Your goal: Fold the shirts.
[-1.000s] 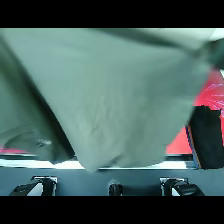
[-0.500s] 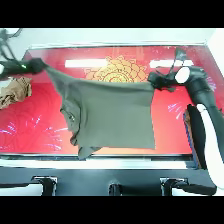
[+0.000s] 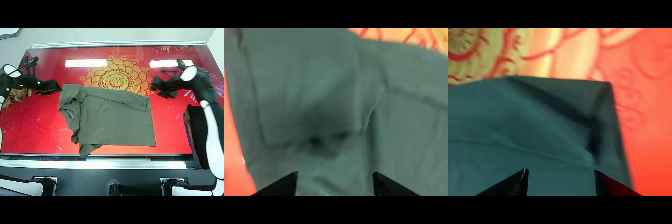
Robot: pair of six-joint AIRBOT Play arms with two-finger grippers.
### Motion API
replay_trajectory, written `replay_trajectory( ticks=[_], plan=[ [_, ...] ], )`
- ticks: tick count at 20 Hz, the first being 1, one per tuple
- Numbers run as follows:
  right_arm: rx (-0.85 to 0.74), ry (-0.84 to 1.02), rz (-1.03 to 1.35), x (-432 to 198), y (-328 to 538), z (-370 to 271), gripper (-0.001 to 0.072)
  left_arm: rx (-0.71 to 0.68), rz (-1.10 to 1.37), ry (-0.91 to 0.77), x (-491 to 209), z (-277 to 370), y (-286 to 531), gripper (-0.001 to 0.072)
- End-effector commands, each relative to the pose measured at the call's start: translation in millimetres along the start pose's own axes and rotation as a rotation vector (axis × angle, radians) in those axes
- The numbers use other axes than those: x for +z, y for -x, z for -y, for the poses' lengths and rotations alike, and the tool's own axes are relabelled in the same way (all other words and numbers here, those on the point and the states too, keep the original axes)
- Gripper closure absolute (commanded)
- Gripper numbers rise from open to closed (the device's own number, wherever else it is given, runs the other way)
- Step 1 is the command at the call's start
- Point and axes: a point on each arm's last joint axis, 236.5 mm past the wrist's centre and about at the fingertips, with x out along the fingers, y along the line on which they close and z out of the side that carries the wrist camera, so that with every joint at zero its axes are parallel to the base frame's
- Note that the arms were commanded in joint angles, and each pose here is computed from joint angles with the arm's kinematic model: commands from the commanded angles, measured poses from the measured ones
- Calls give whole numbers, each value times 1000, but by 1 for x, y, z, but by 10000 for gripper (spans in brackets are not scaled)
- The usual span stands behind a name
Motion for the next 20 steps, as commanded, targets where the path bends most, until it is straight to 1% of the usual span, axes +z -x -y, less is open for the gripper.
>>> replay_trajectory(
  ticks=[1, 4, 7, 9, 11, 14, 15, 16, 18, 20],
  plan=[
    [-100, 12, -237, -46, 47, 68, 222, 48, -236, 88, -73, -24, 19, 185],
    [-166, 9, -436, -111, 49, 105, 221, 37, -304, 120, -148, -18, 0, 185],
    [-167, -27, -513, -170, 30, 122, 220, -25, -305, 106, -227, 6, -29, 186],
    [-169, -31, -559, -198, 23, 131, 218, -46, -285, 94, -258, 16, -39, 186],
    [-170, -31, -594, -213, 19, 137, 218, -47, -273, 84, -272, 22, -47, 186],
    [-158, -36, -577, -211, 15, 135, 218, -51, -280, 61, -279, 31, -60, 191],
    [-149, -40, -570, -210, 14, 132, 218, -65, -270, 64, -277, 36, -63, 221],
    [-143, -42, -566, -209, 13, 131, 218, -75, -250, 68, -273, 41, -66, 221],
    [-141, -39, -562, -208, 12, 131, 218, -66, -222, 91, -266, 39, -71, 259],
    [-141, -39, -555, -207, 12, 131, 218, -57, -221, 105, -265, 36, -76, 281]
  ],
)
